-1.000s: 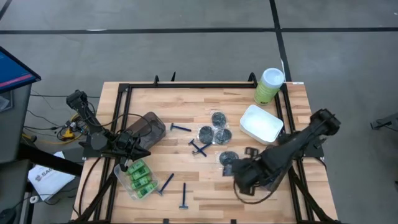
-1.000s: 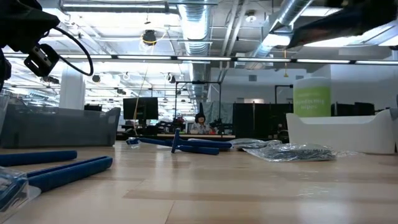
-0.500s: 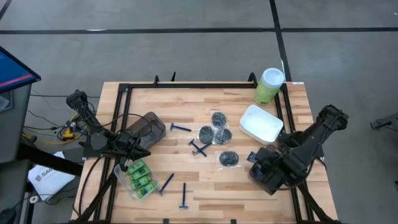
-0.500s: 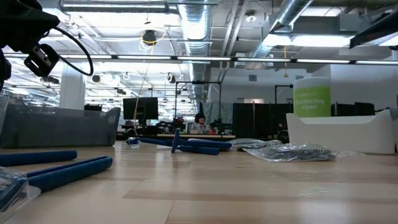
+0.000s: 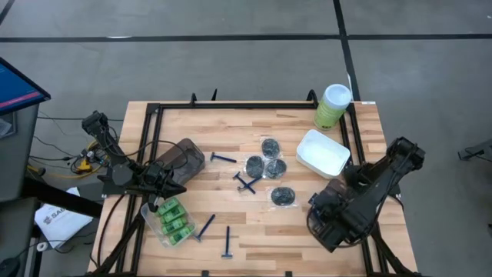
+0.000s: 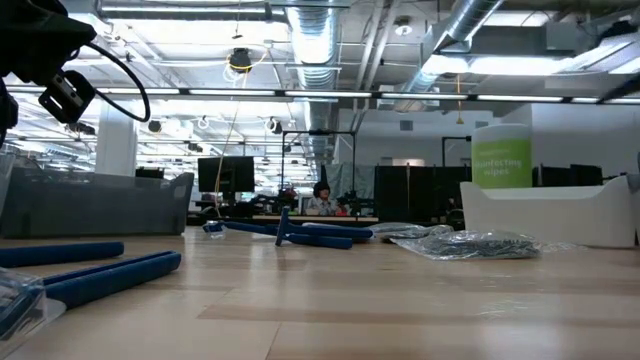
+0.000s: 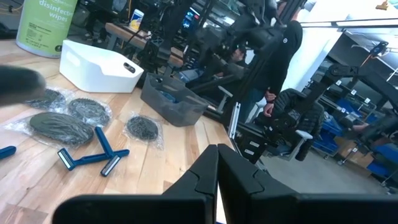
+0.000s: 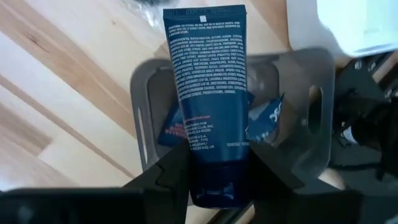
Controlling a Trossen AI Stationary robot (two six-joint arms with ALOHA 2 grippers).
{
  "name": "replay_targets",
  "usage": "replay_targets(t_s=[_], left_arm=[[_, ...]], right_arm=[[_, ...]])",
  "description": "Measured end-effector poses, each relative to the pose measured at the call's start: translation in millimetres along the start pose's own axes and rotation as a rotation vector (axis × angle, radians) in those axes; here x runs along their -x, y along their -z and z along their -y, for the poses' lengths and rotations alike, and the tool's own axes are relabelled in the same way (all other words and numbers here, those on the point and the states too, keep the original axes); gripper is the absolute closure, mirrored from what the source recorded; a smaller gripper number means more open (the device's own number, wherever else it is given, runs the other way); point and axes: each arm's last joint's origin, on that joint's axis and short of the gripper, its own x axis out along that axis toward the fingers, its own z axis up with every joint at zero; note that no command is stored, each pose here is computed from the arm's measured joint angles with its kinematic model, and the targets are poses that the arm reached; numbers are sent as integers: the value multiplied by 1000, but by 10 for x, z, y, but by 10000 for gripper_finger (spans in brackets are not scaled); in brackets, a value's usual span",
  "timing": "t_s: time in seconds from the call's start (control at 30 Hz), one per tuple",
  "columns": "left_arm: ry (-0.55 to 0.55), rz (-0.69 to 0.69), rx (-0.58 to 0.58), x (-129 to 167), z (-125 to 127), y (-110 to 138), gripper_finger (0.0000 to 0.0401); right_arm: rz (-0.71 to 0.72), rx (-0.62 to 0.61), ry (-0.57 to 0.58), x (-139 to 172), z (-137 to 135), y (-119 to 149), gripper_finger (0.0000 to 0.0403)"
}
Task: Pick & Place Travel size toiletries
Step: Put the blue shave cream into the right black bin
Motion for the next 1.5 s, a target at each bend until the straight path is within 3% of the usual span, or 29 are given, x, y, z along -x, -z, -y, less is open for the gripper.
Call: replay_targets(t_s=[0.2, 0.37, 0.63, 1.07, 1.2, 1.5], left_arm=[[1, 2, 2, 0, 2, -3, 399], [1, 3, 3, 0, 2, -4, 399], [3, 6, 6, 0, 4, -7, 399], [4, 8, 8, 0, 5, -9, 399], [4, 8, 8, 0, 5, -10, 399], [4, 8, 8, 0, 5, -9, 399]], right_arm=[[-102, 13, 86, -182, -187, 93, 284], [-162, -57, 143, -285, -285, 184, 284], [-202, -206, 175, -288, -294, 290, 283], [-225, -302, 222, -354, -270, 337, 279], [-267, -308, 278, -454, -233, 364, 279], [-269, -265, 278, -462, -226, 362, 274]])
